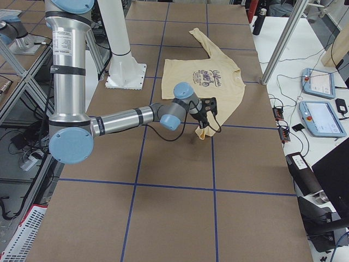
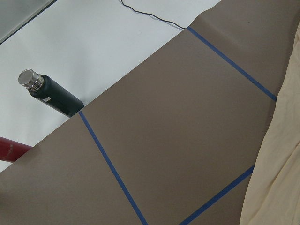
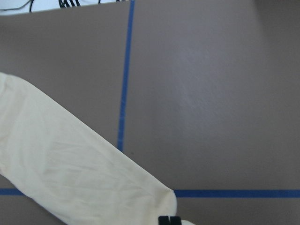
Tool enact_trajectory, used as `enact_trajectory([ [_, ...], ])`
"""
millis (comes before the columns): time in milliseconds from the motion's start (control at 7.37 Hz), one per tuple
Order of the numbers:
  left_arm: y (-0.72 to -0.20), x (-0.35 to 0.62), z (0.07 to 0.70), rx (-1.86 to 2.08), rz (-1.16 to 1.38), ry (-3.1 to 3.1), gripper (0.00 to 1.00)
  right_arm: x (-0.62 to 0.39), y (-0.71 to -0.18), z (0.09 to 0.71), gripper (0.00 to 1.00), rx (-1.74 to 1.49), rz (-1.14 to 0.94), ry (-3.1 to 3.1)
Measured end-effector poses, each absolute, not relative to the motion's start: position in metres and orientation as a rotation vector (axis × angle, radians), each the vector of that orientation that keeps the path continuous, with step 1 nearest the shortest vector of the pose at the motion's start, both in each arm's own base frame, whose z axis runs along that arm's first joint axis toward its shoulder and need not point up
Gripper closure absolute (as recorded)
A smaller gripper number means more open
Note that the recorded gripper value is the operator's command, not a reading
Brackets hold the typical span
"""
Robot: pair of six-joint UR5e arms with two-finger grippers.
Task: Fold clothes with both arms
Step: 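Move the right gripper to the sleeve cuff nearest it and grasp it, then carry the grasped sleeve across the shirt front toward the collar and release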
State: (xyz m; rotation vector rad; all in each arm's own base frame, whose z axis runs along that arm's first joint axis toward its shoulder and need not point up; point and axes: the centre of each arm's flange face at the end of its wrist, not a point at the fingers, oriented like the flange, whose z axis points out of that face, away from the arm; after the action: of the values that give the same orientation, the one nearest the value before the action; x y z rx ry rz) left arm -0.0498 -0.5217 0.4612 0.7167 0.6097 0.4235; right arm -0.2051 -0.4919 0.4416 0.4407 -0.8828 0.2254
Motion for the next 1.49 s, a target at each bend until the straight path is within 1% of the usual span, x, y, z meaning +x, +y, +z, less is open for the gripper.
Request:
enact_trajectory([
  [271, -0.522, -0.05, 0.461, 0.717, 0.423, 0.61, 0.0, -0.241, -0.535, 0.322, 1.0, 0.412, 0.331, -0.86],
  [543, -0.522, -0.05, 0.462, 0.716, 0.423, 0.61, 0.0, -0.296, -0.554, 0.219, 1.0, 0.397, 0.444, -0.818],
  [814, -0.523, -0.05, 0.463, 0.713, 0.422, 0.61, 0.0, -0.359, -0.569, 0.146, 1.0, 0.426, 0.565, -0.813],
  [1222, -0.523, -0.05, 0.467, 0.705, 0.419, 0.611, 0.0, -0.469, -0.625, 0.027, 1.0, 0.417, 0.684, -0.78],
  [1493, -0.524, -0.05, 0.472, 0.695, 0.415, 0.612, 0.0, -0.52, -0.622, -0.04, 1.0, 0.42, 0.696, -0.772],
])
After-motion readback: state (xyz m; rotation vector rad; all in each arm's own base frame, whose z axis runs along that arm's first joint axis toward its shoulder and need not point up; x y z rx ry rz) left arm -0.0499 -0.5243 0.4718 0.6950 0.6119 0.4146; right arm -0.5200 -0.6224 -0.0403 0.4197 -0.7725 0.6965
